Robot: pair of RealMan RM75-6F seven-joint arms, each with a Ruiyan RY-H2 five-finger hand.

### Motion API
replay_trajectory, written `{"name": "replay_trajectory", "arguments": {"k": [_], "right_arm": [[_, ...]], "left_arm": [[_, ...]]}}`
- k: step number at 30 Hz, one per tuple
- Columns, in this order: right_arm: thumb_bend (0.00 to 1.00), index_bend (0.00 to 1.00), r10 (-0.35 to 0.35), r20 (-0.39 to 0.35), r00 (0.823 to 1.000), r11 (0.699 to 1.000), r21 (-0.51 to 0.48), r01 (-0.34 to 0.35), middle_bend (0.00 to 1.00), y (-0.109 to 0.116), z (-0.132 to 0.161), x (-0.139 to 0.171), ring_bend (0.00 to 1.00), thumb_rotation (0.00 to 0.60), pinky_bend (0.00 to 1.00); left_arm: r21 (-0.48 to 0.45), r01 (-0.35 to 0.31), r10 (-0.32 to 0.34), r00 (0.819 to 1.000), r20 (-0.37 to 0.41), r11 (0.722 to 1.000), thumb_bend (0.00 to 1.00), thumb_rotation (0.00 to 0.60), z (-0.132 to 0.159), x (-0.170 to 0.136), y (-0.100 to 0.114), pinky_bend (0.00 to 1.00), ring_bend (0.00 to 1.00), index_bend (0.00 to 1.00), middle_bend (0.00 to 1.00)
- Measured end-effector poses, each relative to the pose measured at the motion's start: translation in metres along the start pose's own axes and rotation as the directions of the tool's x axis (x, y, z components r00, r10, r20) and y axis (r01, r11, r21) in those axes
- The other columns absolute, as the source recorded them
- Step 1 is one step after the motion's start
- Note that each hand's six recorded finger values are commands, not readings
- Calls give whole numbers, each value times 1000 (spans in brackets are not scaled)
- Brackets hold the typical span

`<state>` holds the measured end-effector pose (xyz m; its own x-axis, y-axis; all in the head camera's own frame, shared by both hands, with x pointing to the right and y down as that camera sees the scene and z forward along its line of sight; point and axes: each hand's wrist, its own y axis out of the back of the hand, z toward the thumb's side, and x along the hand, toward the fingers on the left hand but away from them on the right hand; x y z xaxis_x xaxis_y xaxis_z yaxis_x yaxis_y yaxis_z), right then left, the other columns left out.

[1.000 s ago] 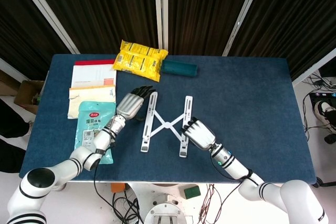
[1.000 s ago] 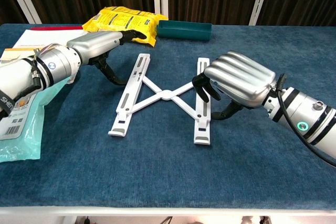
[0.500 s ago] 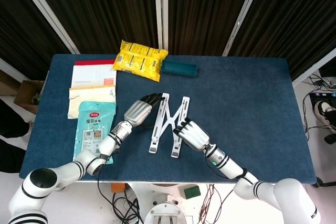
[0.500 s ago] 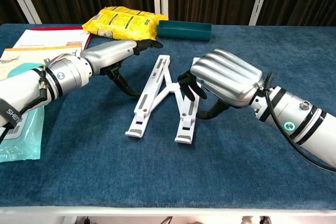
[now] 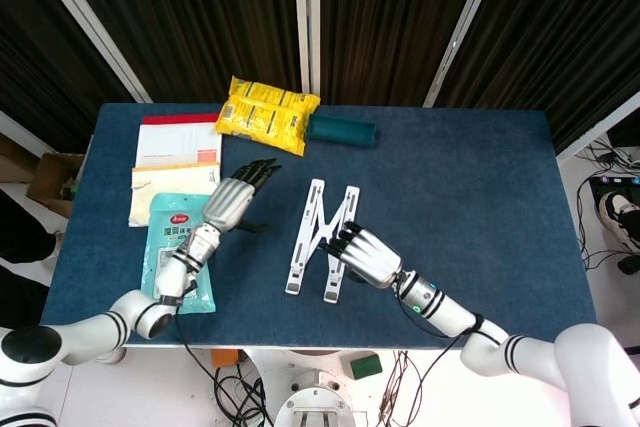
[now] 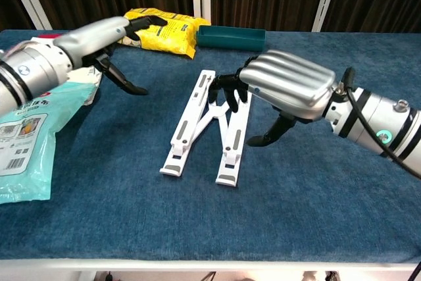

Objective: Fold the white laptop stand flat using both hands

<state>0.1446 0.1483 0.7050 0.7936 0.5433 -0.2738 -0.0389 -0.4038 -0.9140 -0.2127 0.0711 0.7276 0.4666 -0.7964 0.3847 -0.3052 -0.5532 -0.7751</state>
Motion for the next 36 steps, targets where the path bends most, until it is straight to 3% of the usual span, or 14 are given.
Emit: {"name": "replay_trajectory", "arguments": {"k": [2, 5, 9, 12, 15, 20, 24, 36], "right_arm": [[0, 0, 65, -30, 997, 998, 5, -65, 75, 7, 2, -4, 1, 600, 0], [0, 0, 197, -73, 978, 980, 56, -193, 24, 13, 3, -13, 0, 600, 0], [0, 0, 361, -98, 927, 924, 174, -342, 9, 15, -2, -28, 0, 600, 0], [0, 0, 430, -108, 896, 883, 257, -393, 6, 15, -2, -41, 0, 600, 0], [0, 0, 449, -101, 888, 864, 303, -402, 0, 12, -7, -49, 0, 600, 0], [0, 0, 448, -103, 888, 859, 325, -396, 0, 6, -8, -60, 0, 600, 0], [0, 0, 466, -110, 878, 846, 347, -405, 0, -3, -6, -65, 0, 600, 0], [0, 0, 484, -108, 869, 837, 346, -423, 19, -17, -3, -87, 0, 600, 0]], "left_arm": [[-5, -43, 43, 999, -24, 999, 0, 600, -9, -17, 21, 136, 0, 56, 0], [3, -109, 109, 992, -70, 994, 0, 600, -24, -48, 50, 136, 0, 56, 0], [22, -170, 171, 975, -143, 985, 0, 600, -44, -93, 77, 136, 0, 55, 0], [36, -189, 192, 962, -192, 981, 0, 600, -56, -121, 88, 136, 0, 55, 0], [43, -197, 202, 952, -229, 979, 0, 600, -65, -142, 93, 136, 0, 56, 0], [33, -212, 213, 941, -264, 977, 0, 600, -75, -159, 95, 135, 0, 56, 0], [14, -217, 212, 934, -287, 976, 0, 600, -82, -168, 95, 136, 0, 55, 0], [-11, -230, 216, 928, -303, 973, 0, 600, -89, -173, 93, 136, 0, 56, 0]]}}
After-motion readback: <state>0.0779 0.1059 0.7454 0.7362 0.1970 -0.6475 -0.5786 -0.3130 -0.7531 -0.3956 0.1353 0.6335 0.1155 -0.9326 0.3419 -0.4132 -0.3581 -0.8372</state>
